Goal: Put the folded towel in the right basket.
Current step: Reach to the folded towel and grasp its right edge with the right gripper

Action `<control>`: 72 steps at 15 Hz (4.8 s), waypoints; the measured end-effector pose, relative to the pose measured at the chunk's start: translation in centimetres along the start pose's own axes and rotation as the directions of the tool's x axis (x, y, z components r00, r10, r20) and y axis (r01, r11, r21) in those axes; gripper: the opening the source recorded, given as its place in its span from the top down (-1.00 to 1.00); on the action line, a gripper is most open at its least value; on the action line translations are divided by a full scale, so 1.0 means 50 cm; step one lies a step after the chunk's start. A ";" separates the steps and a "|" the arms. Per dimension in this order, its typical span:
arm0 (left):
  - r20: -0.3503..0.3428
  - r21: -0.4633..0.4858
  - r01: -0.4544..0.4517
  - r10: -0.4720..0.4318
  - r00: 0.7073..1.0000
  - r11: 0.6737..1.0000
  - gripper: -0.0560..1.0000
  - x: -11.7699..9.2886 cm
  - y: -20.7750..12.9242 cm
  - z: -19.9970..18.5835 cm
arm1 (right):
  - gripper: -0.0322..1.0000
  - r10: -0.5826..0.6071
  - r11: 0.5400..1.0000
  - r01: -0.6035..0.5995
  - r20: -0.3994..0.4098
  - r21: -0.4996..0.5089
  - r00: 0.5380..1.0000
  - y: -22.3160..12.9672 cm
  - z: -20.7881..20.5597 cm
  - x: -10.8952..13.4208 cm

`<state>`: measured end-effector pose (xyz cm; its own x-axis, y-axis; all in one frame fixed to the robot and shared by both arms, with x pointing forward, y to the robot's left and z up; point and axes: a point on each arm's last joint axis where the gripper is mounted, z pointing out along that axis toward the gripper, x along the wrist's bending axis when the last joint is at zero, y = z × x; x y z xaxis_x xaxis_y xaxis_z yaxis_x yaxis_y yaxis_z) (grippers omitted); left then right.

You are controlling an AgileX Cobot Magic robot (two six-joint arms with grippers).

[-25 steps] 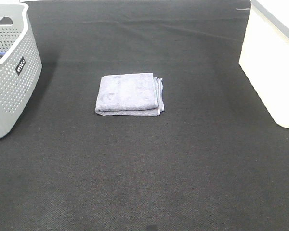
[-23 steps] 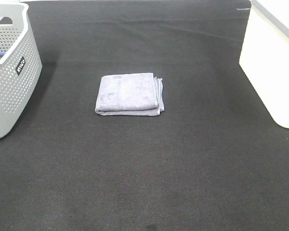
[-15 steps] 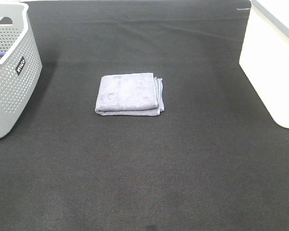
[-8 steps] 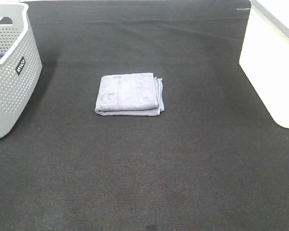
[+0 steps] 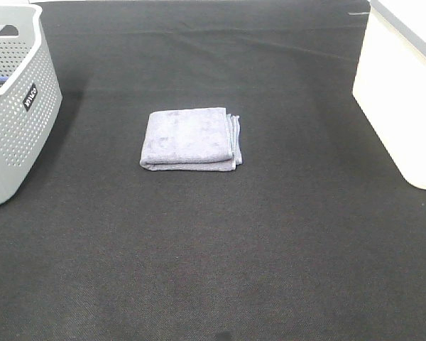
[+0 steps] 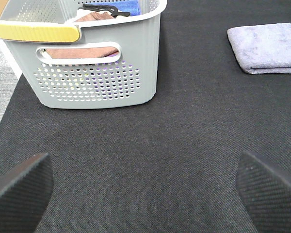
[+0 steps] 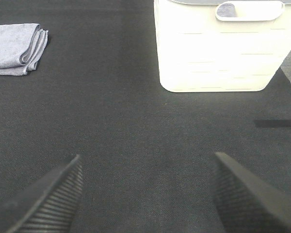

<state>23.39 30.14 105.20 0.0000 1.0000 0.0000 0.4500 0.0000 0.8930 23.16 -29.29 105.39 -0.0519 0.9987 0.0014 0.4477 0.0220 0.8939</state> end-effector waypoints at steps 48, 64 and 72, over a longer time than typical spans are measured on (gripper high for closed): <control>0.000 0.000 0.000 0.000 1.000 1.000 -0.95 0.000 0.000 0.000 | -0.42 0.094 0.954 -0.072 -0.060 0.292 0.994 0.310 0.242 -0.011; 0.000 0.000 0.000 0.000 1.000 1.000 -0.95 0.000 0.000 0.000 | -0.42 0.256 0.754 0.105 -0.438 0.648 0.862 0.370 0.866 0.217; 0.000 0.000 0.000 0.000 1.000 1.000 -0.95 0.000 0.000 0.000 | -0.42 0.414 0.613 0.093 -0.419 0.785 0.808 0.212 1.062 0.253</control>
<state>23.39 30.14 105.20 0.0000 1.0000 0.0000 0.4500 0.0000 0.8930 74.65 -13.92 91.11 -0.2305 0.7965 0.5589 0.9701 0.1432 0.1960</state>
